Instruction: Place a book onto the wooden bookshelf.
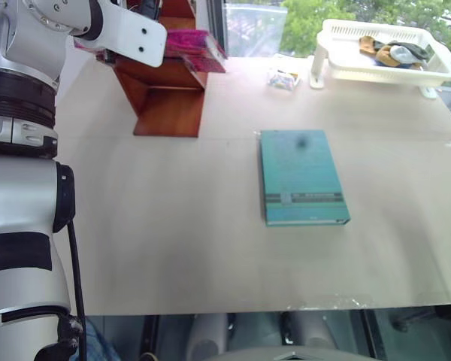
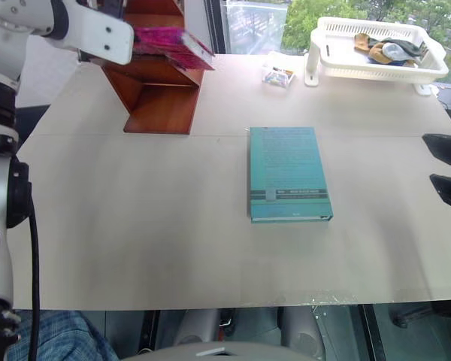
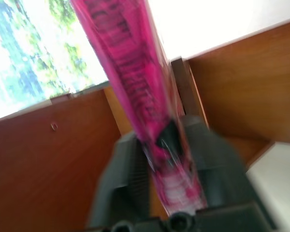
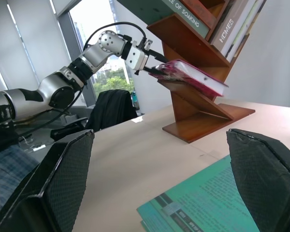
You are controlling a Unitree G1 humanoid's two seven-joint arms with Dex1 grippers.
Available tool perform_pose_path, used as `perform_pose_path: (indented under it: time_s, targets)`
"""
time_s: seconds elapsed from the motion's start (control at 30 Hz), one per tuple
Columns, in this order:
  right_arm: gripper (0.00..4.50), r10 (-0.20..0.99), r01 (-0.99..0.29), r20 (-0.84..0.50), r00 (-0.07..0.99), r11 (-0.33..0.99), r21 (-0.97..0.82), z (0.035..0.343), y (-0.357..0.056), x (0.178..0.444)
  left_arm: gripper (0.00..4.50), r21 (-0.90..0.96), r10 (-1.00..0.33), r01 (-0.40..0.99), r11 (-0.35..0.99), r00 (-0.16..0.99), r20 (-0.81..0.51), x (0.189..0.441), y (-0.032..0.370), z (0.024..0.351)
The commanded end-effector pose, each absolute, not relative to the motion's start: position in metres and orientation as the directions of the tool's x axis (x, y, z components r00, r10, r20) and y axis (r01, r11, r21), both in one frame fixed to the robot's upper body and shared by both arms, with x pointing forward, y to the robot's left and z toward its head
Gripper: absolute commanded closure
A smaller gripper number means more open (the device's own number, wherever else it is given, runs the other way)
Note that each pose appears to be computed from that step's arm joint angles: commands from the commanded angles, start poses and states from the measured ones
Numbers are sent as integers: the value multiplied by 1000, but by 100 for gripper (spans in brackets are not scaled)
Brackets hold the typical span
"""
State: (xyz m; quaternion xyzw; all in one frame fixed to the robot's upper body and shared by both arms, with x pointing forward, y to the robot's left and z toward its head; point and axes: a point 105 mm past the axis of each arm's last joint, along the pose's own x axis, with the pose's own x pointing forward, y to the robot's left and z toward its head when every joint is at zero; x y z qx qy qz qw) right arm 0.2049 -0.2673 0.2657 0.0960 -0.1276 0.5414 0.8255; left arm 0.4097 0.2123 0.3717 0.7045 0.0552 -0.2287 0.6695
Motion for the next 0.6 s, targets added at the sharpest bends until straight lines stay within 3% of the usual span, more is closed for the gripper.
perform_pose_path:
  time_s: [0.03, 0.13, 0.17, 0.27, 0.37, 0.47, 0.6]
  targets:
    - [0, 865, -914, 328, 379, 406, -13, 272, -270, 201, 148, 946, -228, 316, -76, 918, -325, 403, 214, 396]
    - [0, 864, -912, 327, 384, 409, -11, 271, -271, 201, 17, 943, -216, 326, -69, 918, -333, 403, 217, 395]
    - [0, 863, -911, 326, 386, 412, -10, 270, -271, 201, 8, 943, -212, 326, -66, 919, -333, 403, 218, 396]
    - [0, 861, -910, 325, 391, 415, -6, 270, -272, 201, 8, 943, -224, 330, -36, 917, -329, 400, 223, 396]
    - [0, 858, -905, 313, 407, 426, 7, 266, -274, 201, 8, 927, -376, 374, 29, 863, -337, 388, 212, 393]
    - [0, 832, -879, 306, 463, 475, 37, 257, -282, 202, 8, 858, -658, 502, 106, 682, -318, 357, 171, 376]
    - [0, 820, -843, 205, 535, 535, 62, 235, -291, 201, 8, 693, -861, 689, 211, 467, -202, 320, 139, 350]
